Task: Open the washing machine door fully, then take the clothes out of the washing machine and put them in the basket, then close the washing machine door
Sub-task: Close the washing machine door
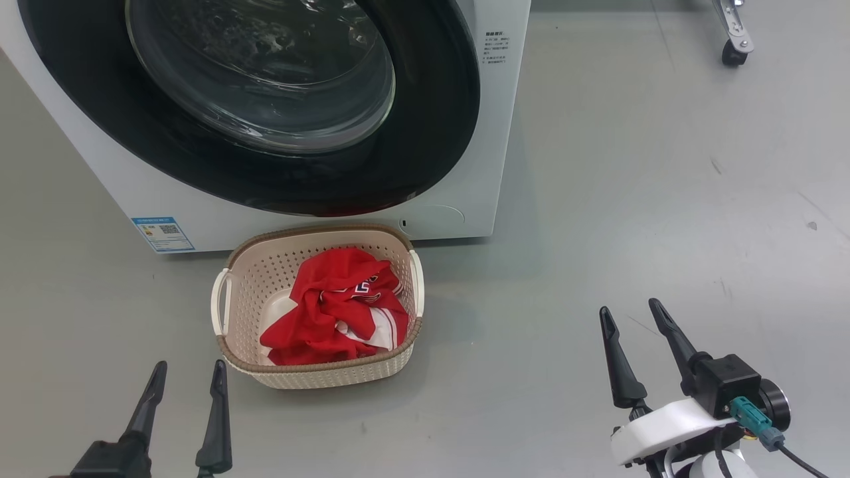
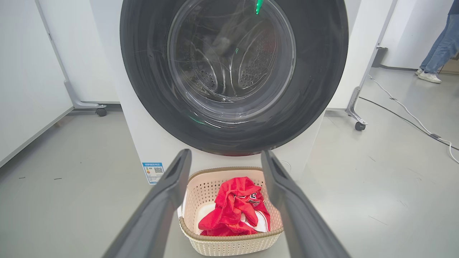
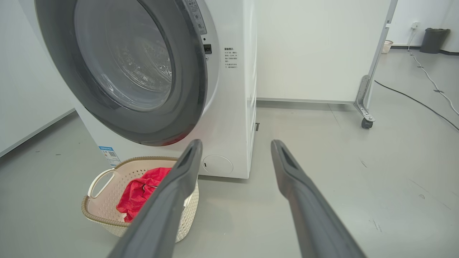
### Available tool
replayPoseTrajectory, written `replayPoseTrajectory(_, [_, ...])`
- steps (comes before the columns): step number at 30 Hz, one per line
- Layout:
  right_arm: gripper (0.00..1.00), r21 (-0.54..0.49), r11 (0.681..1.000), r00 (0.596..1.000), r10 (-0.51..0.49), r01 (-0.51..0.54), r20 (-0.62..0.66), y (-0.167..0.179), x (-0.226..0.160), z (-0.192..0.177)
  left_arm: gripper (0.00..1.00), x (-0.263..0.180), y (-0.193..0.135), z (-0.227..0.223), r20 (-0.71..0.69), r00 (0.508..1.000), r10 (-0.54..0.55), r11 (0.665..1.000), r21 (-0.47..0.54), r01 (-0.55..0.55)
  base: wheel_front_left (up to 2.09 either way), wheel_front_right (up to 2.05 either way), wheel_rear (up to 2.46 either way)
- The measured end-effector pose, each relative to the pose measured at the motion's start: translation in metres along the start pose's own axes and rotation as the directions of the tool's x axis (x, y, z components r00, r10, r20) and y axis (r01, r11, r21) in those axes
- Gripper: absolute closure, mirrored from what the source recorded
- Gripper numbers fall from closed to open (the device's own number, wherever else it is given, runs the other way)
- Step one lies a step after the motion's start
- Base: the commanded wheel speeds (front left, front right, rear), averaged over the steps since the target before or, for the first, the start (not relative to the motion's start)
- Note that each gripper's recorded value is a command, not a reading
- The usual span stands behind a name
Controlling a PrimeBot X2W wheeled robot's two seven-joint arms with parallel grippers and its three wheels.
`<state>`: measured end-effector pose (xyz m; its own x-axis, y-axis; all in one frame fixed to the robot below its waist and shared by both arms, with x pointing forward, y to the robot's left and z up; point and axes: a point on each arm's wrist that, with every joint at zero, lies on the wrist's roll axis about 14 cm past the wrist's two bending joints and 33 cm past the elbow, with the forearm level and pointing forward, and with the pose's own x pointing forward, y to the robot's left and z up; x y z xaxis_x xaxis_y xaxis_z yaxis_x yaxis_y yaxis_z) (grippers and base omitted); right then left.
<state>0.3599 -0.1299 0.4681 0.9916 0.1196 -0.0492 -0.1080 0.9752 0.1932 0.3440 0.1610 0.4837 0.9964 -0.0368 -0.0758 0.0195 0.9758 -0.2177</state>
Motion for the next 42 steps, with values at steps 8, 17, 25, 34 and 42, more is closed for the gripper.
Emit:
replayPoseTrajectory(8, [0.00, 0.000, 1.000, 1.000, 0.001, -0.001, 0.003, 0.001, -0.002, 0.001, 0.00, -0.001, -0.001, 0.000, 0.003, 1.000, 0.010, 1.000, -0.001, -0.010, 0.00, 0.00, 0.00])
replayPoseTrajectory(17, [1.00, 0.001, 1.000, 1.000, -0.003, 0.003, -0.002, 0.000, -0.005, -0.001, 0.00, -0.003, -0.004, -0.002, -0.001, 1.000, 0.007, 1.000, -0.001, -0.007, 0.00, 0.00, 0.00])
replayPoseTrajectory(25, [1.00, -0.003, 1.000, 1.000, 0.007, -0.007, -0.003, 0.000, -0.005, -0.001, 0.00, -0.004, -0.007, -0.003, -0.003, 1.000, 0.003, 1.000, 0.003, -0.003, 0.00, 0.00, 0.00])
replayPoseTrajectory(34, [1.00, -0.035, 0.998, 0.998, 0.055, -0.055, 0.012, 0.002, 0.009, 0.008, 0.00, -0.005, -0.005, -0.003, -0.003, 1.000, 0.015, 1.000, 0.003, -0.015, 0.00, 0.00, 0.00])
replayPoseTrajectory(42, [1.00, -0.075, 0.982, 0.982, 0.177, -0.172, 0.067, 0.026, 0.046, 0.034, 0.00, -0.006, -0.004, -0.001, 0.006, 1.000, 0.030, 1.000, 0.000, -0.030, 0.00, 0.00, 0.00])
